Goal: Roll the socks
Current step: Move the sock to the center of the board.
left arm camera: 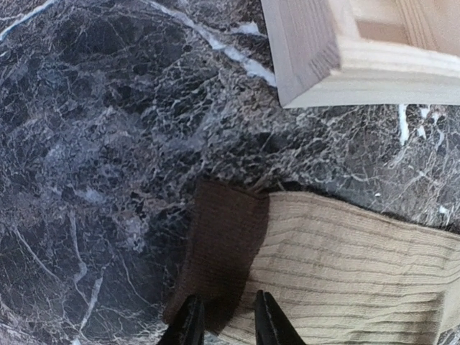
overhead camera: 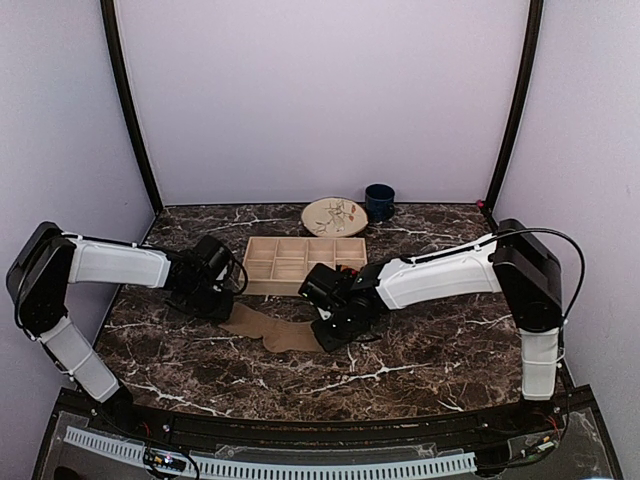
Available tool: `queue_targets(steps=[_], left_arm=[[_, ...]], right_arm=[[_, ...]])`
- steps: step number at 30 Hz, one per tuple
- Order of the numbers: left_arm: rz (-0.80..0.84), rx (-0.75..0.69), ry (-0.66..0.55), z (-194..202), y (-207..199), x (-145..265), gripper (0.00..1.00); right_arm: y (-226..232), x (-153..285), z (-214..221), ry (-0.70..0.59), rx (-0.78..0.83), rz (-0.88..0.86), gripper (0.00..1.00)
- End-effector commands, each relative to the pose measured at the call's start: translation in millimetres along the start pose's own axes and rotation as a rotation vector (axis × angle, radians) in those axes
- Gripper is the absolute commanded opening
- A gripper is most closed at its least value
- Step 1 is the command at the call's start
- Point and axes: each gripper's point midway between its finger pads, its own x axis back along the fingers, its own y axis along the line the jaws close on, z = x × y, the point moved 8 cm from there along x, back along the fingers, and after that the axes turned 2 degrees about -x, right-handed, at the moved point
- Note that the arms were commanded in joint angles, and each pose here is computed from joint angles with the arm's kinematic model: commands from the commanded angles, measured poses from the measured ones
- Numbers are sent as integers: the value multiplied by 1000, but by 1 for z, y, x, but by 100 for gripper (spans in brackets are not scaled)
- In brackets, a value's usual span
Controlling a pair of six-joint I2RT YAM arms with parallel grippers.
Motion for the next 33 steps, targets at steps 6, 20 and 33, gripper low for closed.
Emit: queue_targets(steps=[6,20,33], left_arm=[[-6,9,80,20,3,-5,27],[99,-38,51,22,-10,14,27],[136,-90,36,24,-28,18,27]], right_arm=[[-23,-4,33,59,-59,58,9],[-60,-1,36,104,-109,183,9],[-70,25,18,54,-114,252,26]])
